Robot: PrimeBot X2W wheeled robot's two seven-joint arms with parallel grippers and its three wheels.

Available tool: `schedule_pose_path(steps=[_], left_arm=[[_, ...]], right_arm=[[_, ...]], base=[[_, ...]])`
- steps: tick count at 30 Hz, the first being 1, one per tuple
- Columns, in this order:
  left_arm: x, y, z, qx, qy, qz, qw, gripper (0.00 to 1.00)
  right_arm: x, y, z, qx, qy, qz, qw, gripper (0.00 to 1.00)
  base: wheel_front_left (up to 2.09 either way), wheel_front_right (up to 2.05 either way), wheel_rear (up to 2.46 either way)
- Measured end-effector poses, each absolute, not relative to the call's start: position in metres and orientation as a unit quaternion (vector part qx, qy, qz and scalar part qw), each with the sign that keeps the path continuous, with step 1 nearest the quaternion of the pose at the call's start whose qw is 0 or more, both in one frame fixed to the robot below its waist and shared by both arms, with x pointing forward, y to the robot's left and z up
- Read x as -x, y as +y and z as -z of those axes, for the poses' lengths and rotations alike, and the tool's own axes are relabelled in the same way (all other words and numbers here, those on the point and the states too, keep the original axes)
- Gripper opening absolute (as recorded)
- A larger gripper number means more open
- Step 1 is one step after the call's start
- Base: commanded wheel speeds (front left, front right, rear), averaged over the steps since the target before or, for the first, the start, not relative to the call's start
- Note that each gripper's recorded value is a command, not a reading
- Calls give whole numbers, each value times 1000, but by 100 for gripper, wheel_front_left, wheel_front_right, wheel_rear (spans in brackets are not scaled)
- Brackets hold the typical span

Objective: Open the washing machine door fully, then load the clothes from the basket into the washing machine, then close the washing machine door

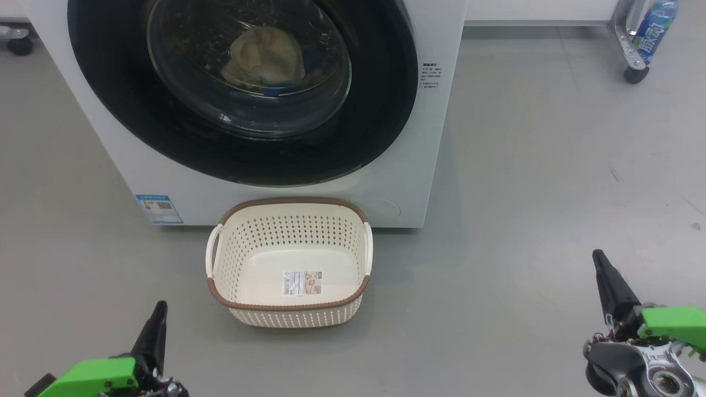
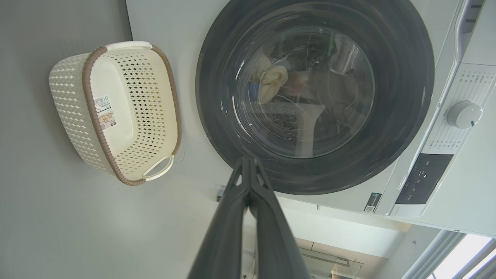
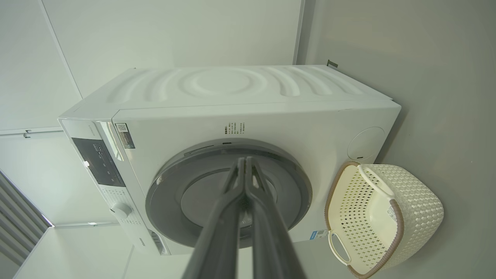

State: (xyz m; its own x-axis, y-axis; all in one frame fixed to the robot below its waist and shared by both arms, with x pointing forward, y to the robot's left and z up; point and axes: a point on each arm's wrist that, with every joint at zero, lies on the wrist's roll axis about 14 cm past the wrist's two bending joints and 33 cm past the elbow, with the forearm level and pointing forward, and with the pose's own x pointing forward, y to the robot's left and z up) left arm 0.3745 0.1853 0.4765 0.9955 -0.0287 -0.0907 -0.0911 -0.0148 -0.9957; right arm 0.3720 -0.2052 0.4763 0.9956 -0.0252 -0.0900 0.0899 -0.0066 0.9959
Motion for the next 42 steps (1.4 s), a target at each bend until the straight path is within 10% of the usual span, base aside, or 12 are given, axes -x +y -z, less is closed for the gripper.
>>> schedule_pose_path(steps=[42], left_arm=[[-375,186,-477,712,41,-23,700,0]], right_arm=[[-372,-205,-476,-708,23,41,704,0]], base=[[0,0,0]])
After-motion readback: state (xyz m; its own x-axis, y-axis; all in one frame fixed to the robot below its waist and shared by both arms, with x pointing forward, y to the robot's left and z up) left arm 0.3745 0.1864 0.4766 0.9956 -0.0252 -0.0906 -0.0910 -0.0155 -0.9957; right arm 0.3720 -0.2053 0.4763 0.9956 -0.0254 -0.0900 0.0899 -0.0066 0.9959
